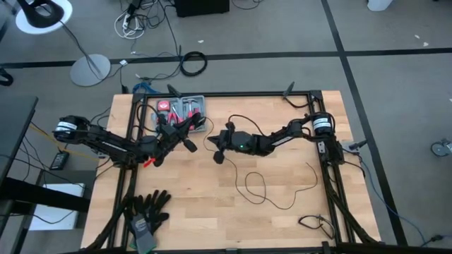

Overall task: Coil cords
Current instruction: Coil the black wire onto the spool

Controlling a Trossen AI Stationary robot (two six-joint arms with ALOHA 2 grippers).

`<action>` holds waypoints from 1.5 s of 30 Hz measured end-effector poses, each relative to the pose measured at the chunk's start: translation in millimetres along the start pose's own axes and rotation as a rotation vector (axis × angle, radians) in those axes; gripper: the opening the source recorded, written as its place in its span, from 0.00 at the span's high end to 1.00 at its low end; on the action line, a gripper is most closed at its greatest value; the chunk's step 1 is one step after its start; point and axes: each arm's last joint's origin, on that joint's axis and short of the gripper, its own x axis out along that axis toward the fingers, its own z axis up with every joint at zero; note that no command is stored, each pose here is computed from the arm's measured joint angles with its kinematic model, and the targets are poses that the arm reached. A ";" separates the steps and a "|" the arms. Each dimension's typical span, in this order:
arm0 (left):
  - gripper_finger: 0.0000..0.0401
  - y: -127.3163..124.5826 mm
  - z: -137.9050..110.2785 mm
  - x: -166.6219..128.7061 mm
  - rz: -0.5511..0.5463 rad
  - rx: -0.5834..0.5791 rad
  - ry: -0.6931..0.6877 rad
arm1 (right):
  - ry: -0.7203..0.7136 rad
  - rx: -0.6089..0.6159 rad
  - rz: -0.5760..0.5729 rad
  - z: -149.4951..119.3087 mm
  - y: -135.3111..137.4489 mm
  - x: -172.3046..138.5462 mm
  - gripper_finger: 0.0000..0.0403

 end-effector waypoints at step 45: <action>1.00 -7.4 10.2 -7.2 -0.132 0.095 -0.087 | -0.330 0.157 0.168 4.2 -28.6 -36.6 0.61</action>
